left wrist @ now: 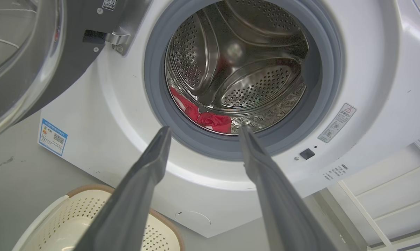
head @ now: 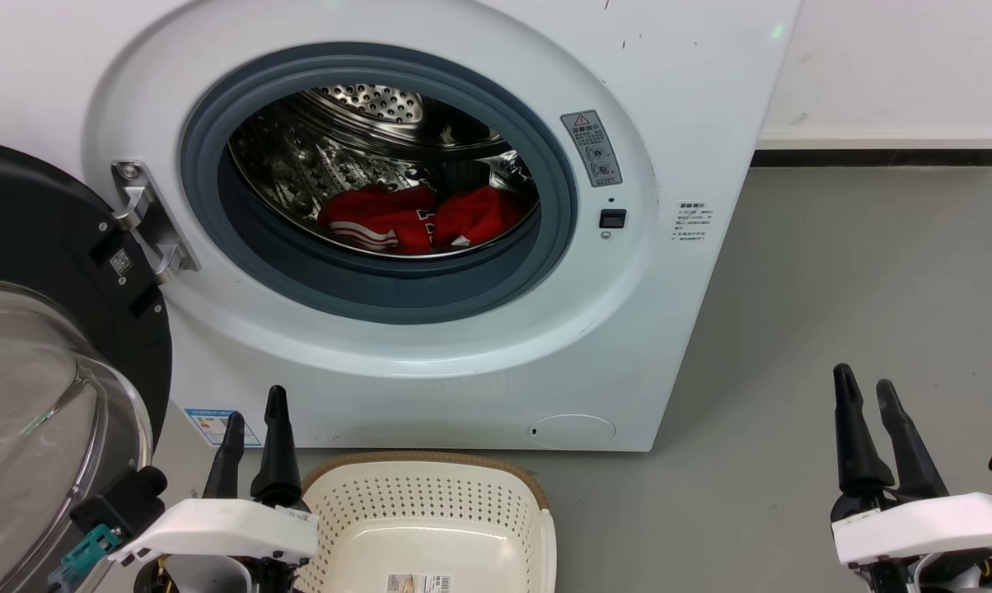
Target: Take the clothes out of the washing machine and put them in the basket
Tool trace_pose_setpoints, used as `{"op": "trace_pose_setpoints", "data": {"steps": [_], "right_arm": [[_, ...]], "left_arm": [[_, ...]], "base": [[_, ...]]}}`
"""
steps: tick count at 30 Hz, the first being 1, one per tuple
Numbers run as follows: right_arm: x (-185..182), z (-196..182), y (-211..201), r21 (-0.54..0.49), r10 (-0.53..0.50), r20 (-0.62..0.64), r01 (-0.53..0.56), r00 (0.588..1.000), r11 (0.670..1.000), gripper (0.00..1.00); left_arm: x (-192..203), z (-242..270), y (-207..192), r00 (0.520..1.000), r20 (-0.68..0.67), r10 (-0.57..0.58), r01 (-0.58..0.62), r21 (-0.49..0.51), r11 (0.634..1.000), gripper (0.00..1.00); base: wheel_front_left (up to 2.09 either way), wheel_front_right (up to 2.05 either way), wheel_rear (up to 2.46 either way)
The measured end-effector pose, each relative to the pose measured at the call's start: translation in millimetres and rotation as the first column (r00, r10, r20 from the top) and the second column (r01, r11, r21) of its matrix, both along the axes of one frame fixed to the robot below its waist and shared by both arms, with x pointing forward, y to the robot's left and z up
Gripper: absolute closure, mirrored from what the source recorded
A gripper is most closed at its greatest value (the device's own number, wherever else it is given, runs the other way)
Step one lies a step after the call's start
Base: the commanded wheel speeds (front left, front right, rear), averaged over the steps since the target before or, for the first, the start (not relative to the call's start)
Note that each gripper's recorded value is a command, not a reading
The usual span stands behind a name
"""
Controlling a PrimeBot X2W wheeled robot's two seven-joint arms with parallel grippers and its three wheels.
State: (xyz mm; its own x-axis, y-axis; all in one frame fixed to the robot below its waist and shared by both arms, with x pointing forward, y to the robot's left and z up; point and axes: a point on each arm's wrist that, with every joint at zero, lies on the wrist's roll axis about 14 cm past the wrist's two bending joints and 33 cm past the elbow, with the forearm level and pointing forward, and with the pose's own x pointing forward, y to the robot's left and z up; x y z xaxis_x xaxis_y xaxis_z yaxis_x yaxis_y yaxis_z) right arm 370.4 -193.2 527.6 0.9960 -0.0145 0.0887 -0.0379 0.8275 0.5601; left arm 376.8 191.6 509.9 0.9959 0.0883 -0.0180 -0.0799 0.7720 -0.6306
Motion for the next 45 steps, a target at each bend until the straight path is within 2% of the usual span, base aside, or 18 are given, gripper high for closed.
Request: {"op": "trace_pose_setpoints", "data": {"steps": [18, 45], "right_arm": [[-5.3, 3.4, 5.5, -0.218, 0.006, 0.027, 0.000, 1.000, 0.976, 0.00], [-10.8, 13.3, 17.4, -0.458, 0.041, 0.085, 0.003, 0.996, 0.889, 0.00]], "left_arm": [[-3.9, 5.8, -2.6, 0.999, 0.032, 0.001, -0.007, 0.191, 0.982, 0.00], [-9.3, 11.3, -8.4, 0.997, 0.071, -0.009, -0.021, 0.410, 0.912, 0.00]], "base": [[0.00, 0.00, 0.00], [0.00, 0.00, 0.00]]}}
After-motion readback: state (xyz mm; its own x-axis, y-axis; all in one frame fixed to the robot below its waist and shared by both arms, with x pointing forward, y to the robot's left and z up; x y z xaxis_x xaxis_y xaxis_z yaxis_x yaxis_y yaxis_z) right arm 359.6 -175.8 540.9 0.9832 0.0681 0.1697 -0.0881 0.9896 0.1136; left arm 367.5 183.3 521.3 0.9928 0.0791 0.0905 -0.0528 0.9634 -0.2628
